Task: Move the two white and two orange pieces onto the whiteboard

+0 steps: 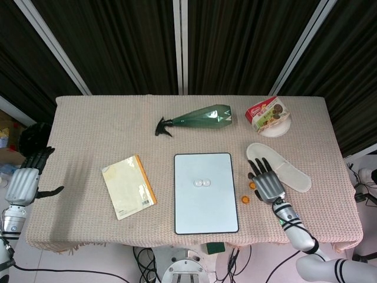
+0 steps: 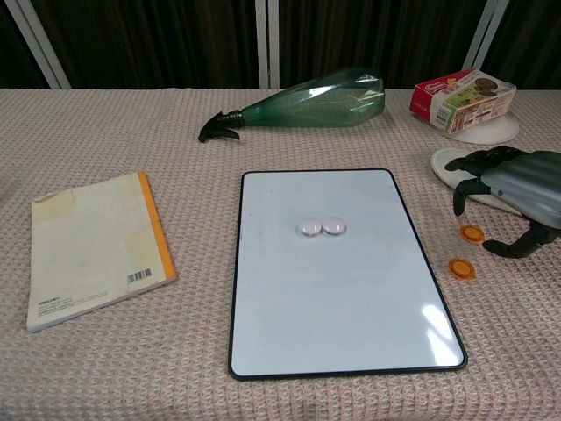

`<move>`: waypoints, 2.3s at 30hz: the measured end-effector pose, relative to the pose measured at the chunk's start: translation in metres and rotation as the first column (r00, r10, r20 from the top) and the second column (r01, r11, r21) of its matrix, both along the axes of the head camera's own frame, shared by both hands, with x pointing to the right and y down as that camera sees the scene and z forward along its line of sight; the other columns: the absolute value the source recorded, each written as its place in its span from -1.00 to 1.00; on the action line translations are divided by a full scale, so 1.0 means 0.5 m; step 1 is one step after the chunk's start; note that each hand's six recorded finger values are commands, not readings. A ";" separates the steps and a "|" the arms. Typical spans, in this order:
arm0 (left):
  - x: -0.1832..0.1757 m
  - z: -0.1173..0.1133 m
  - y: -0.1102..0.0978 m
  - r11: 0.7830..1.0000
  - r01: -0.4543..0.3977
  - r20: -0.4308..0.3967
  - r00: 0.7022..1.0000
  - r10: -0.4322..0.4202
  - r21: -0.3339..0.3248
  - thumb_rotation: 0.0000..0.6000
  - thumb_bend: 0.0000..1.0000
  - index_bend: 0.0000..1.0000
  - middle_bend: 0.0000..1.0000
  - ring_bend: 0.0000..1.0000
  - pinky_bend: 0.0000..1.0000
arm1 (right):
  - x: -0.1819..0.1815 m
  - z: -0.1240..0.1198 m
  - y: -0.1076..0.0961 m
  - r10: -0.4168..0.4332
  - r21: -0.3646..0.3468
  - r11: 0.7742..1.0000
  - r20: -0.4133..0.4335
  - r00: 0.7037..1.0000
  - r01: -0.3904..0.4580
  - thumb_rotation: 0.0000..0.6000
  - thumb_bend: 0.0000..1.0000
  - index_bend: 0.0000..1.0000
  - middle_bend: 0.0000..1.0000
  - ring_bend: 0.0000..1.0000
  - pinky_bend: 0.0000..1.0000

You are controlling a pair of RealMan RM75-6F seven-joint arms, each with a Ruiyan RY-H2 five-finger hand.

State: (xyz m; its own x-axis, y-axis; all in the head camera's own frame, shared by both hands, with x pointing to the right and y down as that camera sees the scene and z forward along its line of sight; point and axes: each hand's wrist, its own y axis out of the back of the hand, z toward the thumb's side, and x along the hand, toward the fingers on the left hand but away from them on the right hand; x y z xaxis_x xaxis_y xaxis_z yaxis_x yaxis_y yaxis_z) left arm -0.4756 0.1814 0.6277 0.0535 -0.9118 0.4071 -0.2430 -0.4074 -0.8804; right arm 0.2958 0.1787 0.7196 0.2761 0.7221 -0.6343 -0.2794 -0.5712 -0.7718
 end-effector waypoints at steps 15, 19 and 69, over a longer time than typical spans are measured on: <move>-0.002 0.004 0.000 1.000 0.001 0.003 1.000 -0.001 -0.007 0.96 -0.87 -0.83 -0.85 -0.85 -0.73 | -0.005 0.017 0.003 -0.010 -0.016 1.000 -0.013 1.000 0.010 1.00 -0.36 -0.14 -0.94 -1.00 -1.00; -0.003 0.005 0.001 1.000 0.003 0.003 1.000 -0.003 -0.010 0.97 -0.87 -0.83 -0.85 -0.84 -0.73 | -0.006 0.018 0.003 -0.008 -0.013 1.000 -0.013 1.000 0.007 1.00 -0.36 -0.14 -0.95 -1.00 -1.00; -0.013 0.001 0.002 1.000 0.017 0.001 1.000 -0.017 -0.007 0.97 -0.87 -0.83 -0.85 -0.84 -0.73 | -0.327 -0.038 0.038 -0.388 0.040 0.921 0.193 0.901 0.387 1.00 -0.31 0.01 -0.94 -1.00 -1.00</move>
State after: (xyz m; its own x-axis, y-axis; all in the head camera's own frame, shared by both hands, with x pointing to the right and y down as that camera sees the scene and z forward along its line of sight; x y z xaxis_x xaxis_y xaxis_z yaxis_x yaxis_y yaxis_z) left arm -0.4819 0.1823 0.6282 0.0374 -0.9099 0.4131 -0.2493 -0.4089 -0.8779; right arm 0.1325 0.1980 0.7007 0.6514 0.5334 -0.5395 -0.3238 -0.4476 -0.8335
